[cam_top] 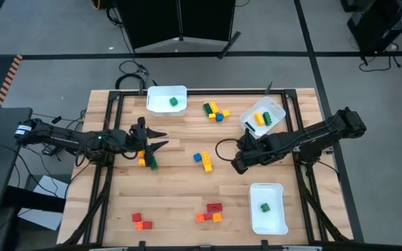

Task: Sort blocks by size
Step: Put the orange 4 stud gamepiece into the bottom white bin

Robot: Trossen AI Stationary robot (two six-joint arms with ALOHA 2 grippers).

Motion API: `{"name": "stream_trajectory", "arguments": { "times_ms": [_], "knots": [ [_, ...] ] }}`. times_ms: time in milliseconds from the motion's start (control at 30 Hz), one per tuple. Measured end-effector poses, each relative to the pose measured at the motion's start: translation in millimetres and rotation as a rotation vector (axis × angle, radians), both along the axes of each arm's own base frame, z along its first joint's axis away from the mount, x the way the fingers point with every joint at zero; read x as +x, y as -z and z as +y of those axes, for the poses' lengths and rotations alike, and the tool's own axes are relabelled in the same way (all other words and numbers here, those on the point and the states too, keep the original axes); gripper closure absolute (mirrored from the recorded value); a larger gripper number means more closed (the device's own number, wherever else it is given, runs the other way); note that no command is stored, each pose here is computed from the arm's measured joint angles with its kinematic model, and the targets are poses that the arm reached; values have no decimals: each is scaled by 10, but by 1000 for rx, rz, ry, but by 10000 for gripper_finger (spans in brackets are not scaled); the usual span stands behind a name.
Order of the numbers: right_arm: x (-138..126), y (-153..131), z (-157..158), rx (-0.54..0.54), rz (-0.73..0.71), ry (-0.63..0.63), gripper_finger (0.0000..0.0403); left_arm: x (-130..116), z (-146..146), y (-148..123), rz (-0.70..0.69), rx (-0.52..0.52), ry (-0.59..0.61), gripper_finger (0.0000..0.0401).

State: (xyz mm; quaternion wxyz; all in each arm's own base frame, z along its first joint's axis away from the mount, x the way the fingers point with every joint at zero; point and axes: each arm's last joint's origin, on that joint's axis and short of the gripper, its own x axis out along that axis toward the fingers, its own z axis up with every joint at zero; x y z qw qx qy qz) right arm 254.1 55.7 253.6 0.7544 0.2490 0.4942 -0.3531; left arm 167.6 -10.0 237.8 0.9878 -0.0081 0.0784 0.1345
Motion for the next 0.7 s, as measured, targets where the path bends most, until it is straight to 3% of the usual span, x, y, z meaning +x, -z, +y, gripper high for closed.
{"name": "stream_trajectory", "arguments": {
  "times_ms": [233, 400, 700],
  "knots": [
    [25, -5, 5, -1, -19, -22, 126, 61, -8, 11, -14, -6, -1, 249],
    [38, -9, 9, -2, -28, -40, 128, 69, -15, -32, -81, -97, 6, 249],
    [49, -11, 12, 3, -41, -35, 130, 71, -5, -59, -110, -94, -10, 237]
  ]
}}
